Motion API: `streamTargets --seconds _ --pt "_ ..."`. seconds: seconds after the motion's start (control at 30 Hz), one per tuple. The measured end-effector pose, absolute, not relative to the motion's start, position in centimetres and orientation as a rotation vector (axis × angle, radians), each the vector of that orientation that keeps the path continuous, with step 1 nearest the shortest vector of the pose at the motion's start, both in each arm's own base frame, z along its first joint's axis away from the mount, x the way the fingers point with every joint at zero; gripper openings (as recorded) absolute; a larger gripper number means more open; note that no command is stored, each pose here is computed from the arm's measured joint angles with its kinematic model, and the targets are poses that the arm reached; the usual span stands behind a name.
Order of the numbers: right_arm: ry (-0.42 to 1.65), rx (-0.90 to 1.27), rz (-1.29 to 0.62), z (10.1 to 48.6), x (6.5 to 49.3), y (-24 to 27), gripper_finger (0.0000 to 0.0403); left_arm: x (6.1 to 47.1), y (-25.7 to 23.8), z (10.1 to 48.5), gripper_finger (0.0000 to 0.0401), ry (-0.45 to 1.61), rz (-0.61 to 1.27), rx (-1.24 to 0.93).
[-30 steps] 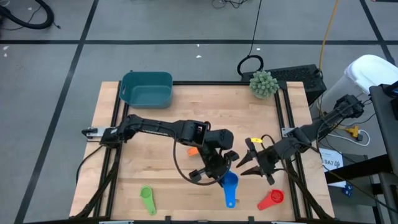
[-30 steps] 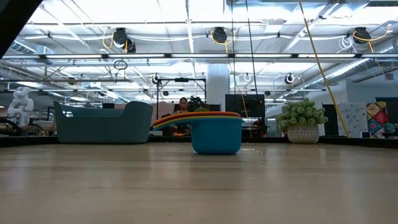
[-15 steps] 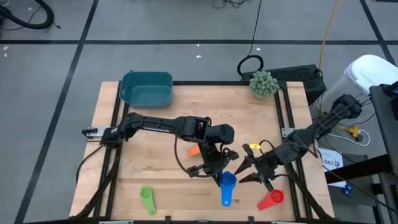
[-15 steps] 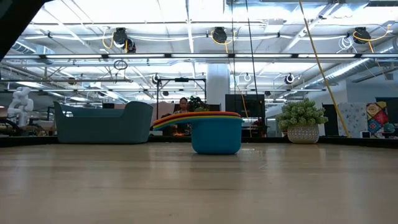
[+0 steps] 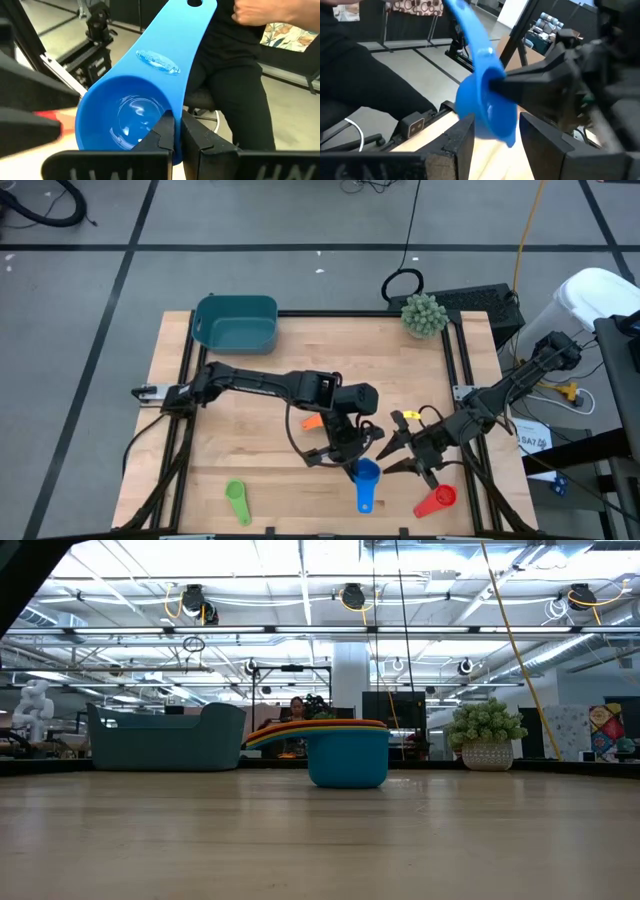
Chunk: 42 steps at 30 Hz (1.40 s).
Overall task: Nest measuring cups in basket
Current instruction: Stack the blue measuring cup on top of the orange measuring cup
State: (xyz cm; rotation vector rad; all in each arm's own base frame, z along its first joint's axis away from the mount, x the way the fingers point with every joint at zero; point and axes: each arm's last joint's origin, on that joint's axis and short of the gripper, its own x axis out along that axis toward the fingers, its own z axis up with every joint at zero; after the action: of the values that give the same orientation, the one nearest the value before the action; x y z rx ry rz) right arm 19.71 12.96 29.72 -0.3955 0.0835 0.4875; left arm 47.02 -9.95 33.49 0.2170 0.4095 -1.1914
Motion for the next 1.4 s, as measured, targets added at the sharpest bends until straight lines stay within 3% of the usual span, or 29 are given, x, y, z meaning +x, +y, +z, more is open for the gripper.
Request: streamTargets --seconds 1.4 --pt "0.093 -0.391 0.425 29.8 18.3 14.4 0.0148 47.6 -8.8 33.9 0.0009 0.383 -1.132 0.228"
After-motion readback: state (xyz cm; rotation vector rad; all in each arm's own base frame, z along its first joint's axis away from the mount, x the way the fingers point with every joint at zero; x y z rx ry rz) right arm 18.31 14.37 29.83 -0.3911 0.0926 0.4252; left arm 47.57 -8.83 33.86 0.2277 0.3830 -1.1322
